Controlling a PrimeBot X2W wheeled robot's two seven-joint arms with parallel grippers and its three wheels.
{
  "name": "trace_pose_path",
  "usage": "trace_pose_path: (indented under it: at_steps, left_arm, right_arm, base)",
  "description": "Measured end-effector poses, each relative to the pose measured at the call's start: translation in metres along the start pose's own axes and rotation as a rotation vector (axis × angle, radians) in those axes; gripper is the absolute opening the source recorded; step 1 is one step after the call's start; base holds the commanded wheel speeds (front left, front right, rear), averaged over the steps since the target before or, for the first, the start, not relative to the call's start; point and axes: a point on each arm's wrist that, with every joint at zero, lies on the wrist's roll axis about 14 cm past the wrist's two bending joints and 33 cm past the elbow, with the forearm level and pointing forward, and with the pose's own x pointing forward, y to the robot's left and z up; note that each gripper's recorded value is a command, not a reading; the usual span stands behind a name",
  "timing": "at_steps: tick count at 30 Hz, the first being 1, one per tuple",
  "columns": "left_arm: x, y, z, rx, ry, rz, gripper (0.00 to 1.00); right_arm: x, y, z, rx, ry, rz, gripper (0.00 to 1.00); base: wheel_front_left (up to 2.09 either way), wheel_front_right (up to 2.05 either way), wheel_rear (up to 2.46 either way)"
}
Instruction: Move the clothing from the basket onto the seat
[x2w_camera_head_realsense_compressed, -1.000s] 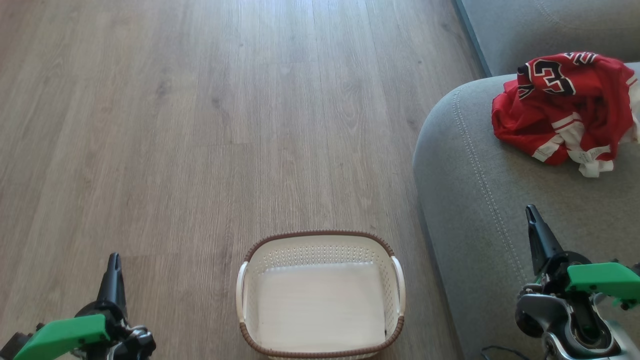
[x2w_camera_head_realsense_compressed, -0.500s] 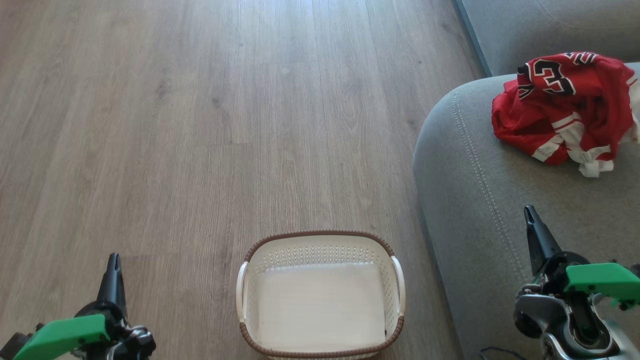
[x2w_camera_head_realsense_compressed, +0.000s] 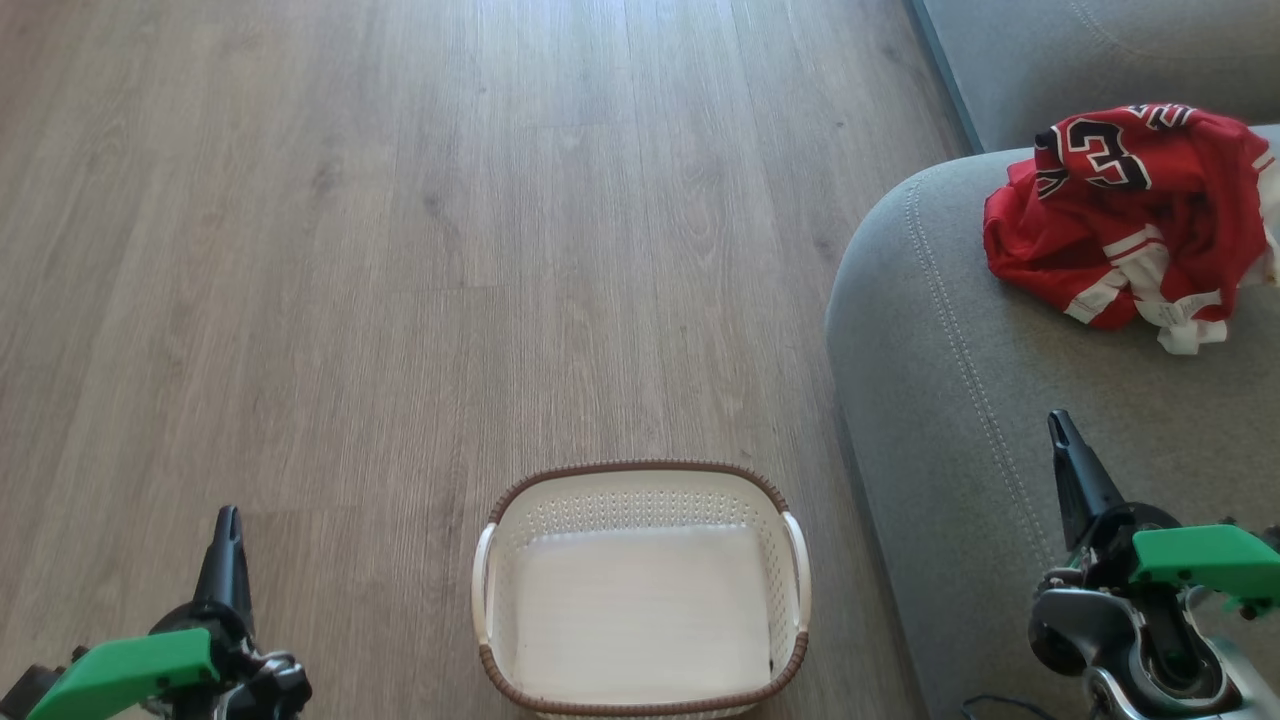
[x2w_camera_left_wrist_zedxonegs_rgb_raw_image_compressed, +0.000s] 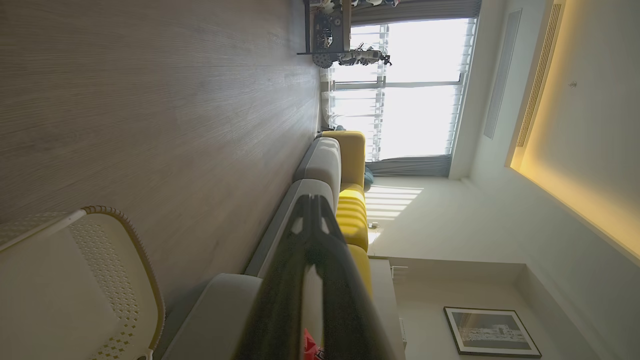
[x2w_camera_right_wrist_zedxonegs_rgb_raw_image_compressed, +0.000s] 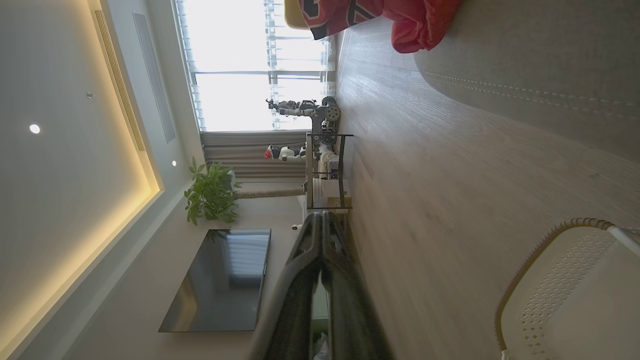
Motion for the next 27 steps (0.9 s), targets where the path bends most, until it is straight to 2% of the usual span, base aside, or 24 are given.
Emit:
trace_pose_path:
  at_steps: [27]
  left_arm:
    - [0.0001,-0.0014,0.0,0.0,0.0,-0.004,0.0]
  right_arm:
    - [-0.0001,0.0013,0.0009,0.003,-0.007,-0.001,0.0]
  base:
    - [0.0,0.0,0.0]
